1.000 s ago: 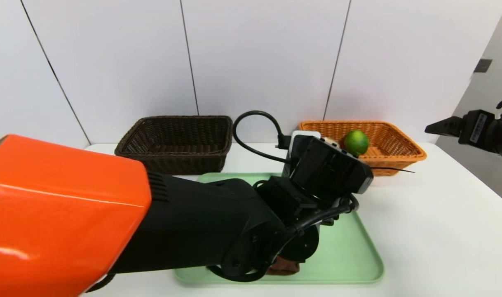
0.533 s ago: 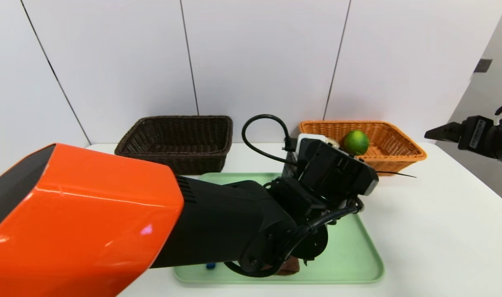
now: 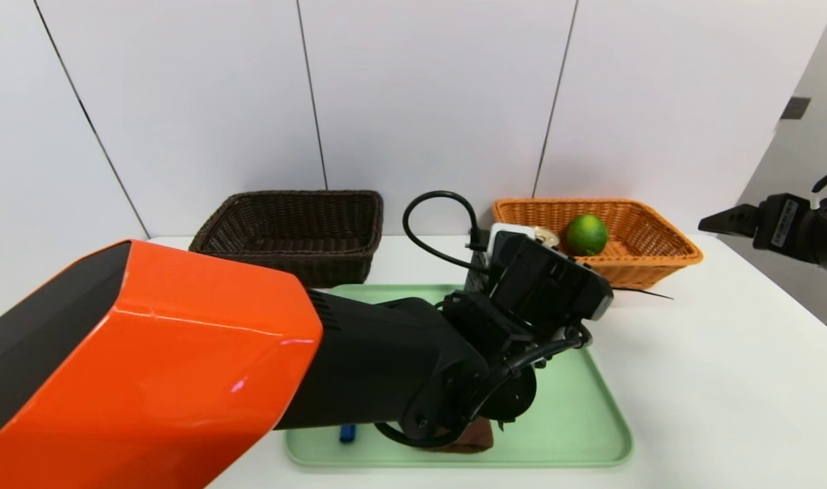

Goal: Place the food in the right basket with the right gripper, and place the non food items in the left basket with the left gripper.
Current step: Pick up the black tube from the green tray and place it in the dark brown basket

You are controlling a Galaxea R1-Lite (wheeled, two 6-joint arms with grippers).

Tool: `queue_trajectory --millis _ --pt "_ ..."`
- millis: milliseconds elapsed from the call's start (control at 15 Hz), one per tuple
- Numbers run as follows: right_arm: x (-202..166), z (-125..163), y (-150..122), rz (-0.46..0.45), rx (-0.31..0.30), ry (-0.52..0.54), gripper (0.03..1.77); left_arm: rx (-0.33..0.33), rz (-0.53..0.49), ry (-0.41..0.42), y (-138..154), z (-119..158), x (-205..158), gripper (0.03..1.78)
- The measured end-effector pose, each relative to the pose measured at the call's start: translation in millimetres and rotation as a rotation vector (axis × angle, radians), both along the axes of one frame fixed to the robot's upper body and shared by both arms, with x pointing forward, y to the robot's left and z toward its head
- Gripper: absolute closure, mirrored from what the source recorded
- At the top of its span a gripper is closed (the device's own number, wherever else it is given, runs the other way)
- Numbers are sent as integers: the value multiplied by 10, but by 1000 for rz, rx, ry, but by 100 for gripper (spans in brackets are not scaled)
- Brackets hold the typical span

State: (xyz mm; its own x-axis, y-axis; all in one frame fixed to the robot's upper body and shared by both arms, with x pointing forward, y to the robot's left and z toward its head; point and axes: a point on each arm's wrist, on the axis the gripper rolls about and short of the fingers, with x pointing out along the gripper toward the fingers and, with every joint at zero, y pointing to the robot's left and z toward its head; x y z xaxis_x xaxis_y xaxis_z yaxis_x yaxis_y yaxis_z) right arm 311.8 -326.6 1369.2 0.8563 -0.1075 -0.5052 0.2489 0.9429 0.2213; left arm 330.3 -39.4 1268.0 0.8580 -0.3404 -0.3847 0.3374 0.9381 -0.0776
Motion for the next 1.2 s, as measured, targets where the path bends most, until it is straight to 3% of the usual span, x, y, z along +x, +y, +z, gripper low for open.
queue_trajectory --millis 733,1200 --pt "0 -78 3 3 -1 28 10 -8 49 -12 -17 -82 288 12" --pt "39 -116 9 16 6 43 10 24 74 -8 38 -177 439 12"
